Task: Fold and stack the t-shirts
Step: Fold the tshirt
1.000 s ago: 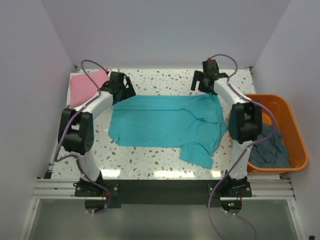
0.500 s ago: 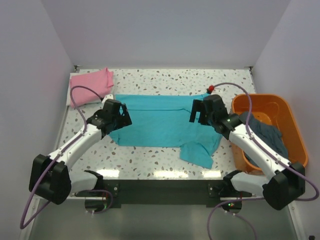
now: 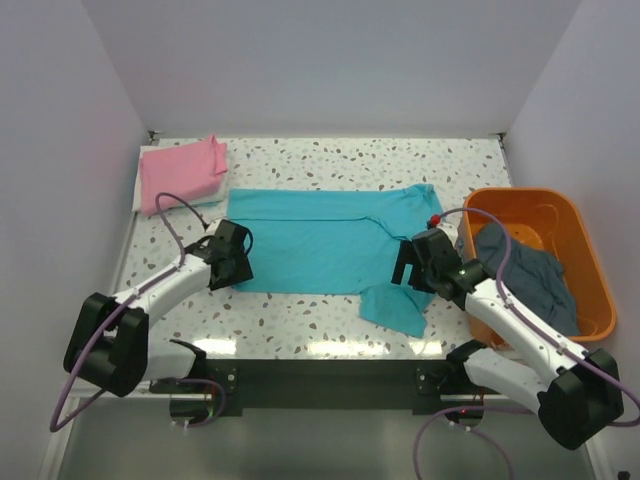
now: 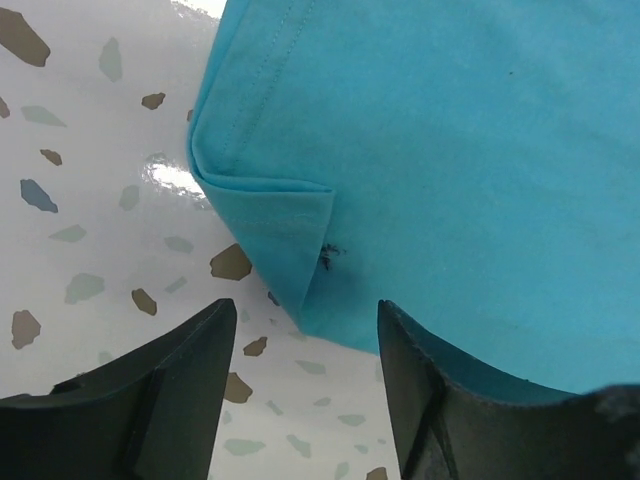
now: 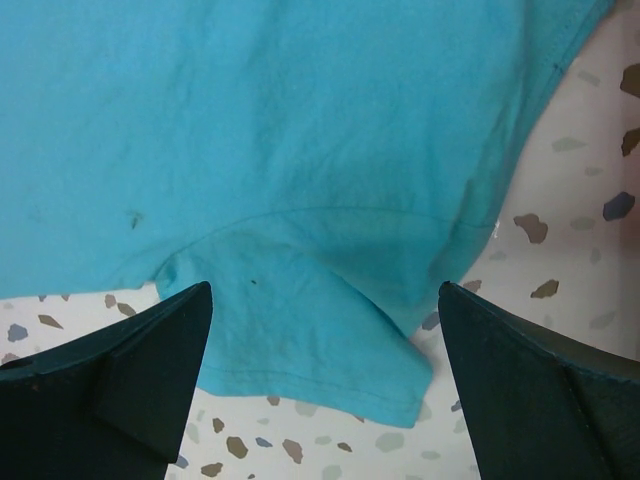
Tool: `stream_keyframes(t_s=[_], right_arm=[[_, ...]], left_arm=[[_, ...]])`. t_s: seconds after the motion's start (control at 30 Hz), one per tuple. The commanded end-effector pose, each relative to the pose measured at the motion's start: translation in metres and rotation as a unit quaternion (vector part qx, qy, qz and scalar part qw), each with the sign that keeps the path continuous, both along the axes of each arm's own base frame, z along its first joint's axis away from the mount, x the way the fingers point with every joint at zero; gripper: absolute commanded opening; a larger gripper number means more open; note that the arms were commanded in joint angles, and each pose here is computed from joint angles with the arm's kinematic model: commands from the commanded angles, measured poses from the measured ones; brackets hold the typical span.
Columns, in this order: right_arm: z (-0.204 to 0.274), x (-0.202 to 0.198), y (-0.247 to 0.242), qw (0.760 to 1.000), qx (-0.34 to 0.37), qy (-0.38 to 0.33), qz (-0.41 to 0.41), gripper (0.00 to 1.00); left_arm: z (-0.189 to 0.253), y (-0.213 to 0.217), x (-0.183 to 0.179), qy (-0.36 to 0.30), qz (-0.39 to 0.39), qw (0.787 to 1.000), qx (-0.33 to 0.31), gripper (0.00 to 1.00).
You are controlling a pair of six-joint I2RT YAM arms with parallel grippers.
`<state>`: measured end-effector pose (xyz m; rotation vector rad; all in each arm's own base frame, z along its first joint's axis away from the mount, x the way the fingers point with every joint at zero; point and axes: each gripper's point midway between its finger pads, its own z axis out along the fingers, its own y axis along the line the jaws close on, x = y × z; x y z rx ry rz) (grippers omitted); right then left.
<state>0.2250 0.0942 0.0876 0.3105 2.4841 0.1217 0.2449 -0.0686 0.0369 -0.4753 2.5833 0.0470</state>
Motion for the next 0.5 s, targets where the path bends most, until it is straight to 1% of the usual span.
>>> stream_keyframes(t_s=[0.0, 0.1, 0.13, 0.23, 0.33, 0.47], right_arm=[[-0.002, -0.009, -0.01, 1.0, -0.01, 0.004, -0.021, 0.99], [-0.004, -0.013, -0.015, 0.999, -0.018, 0.006, -0.026, 0.99], [-0.004, -0.014, -0.017, 0.999, -0.02, 0.006, -0.031, 0.99], [-0.007, -0.016, -0.016, 0.999, -0.016, 0.008, -0.029, 0.99], [-0.01, -0.02, -0.018, 0.999, -0.021, 0.016, -0.029, 0.99], [-0.016, -0.027, -0.021, 0.999, -0.024, 0.028, -0.029, 0.99]], left_arm=[[-0.007, 0.004, 0.006, -0.003, 0.011, 1.0, 0.016, 0.62], [-0.011, 0.01, 0.004, 0.014, 0.02, 0.999, 0.039, 0.57], [-0.01, 0.014, 0.005, 0.011, 0.027, 0.998, 0.048, 0.51], [-0.01, 0.02, 0.004, 0.009, 0.04, 0.997, 0.061, 0.47], [-0.012, 0.024, 0.003, 0.011, 0.047, 0.996, 0.07, 0.35], [-0.017, 0.03, 0.001, 0.015, 0.056, 0.995, 0.086, 0.31]])
